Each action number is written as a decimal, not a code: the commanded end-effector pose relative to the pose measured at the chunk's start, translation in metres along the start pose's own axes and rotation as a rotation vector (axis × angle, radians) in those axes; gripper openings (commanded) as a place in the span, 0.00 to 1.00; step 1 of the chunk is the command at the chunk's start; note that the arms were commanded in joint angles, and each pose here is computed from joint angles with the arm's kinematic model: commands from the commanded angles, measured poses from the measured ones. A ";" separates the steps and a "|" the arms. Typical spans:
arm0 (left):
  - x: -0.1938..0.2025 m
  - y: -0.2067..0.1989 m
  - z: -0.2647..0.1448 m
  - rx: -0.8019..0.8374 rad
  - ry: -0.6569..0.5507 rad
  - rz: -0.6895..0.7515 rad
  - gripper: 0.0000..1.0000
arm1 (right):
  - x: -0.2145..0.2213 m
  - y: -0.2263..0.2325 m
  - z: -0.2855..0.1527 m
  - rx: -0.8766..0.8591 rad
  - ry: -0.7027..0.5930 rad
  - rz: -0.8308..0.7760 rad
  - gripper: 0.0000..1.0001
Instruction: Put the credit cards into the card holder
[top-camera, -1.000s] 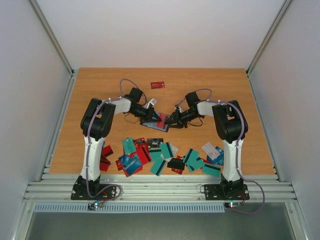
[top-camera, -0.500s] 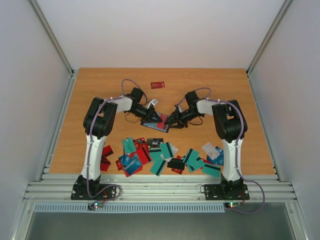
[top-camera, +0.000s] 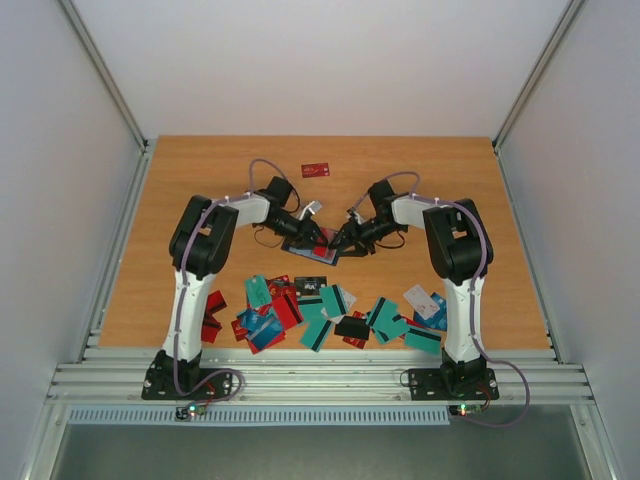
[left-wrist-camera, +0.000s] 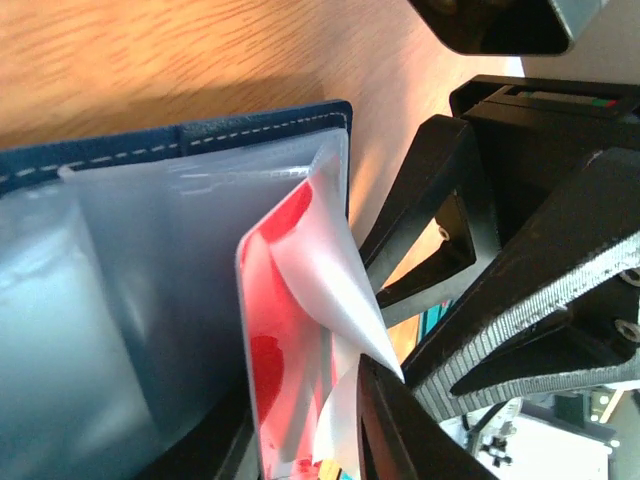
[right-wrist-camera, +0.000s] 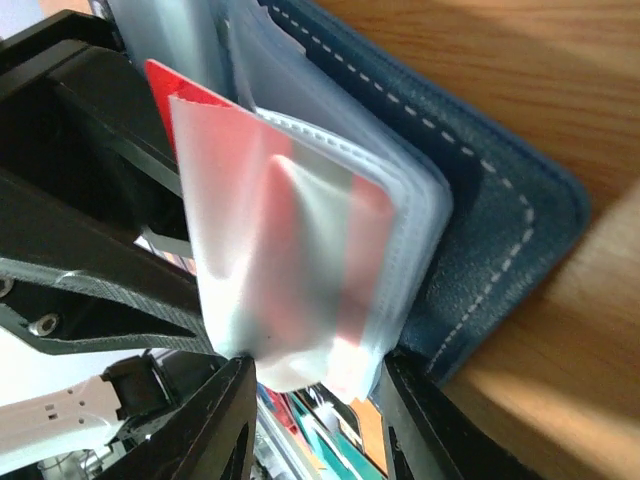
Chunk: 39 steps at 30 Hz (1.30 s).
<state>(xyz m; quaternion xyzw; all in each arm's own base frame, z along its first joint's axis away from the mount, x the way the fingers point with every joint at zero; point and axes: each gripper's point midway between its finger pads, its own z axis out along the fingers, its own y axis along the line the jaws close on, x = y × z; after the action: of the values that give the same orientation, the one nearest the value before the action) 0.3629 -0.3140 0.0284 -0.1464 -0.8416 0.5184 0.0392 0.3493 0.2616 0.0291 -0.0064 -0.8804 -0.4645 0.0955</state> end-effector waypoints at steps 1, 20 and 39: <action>0.008 0.013 0.001 -0.122 0.014 -0.037 0.27 | 0.014 -0.028 0.006 0.142 0.018 0.045 0.37; 0.008 0.009 -0.024 -0.306 0.037 -0.036 0.55 | 0.026 -0.002 -0.036 0.165 -0.067 0.003 0.40; 0.019 0.014 -0.018 -0.572 0.094 -0.018 0.80 | 0.027 0.006 -0.040 0.128 -0.119 0.026 0.40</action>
<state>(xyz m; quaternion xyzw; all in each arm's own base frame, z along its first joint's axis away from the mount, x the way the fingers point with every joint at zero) 0.3600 -0.2996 0.0427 -0.1691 -0.9276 0.3322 0.0225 0.3262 0.2306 0.0481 -0.0365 -0.9146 -0.3966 0.0702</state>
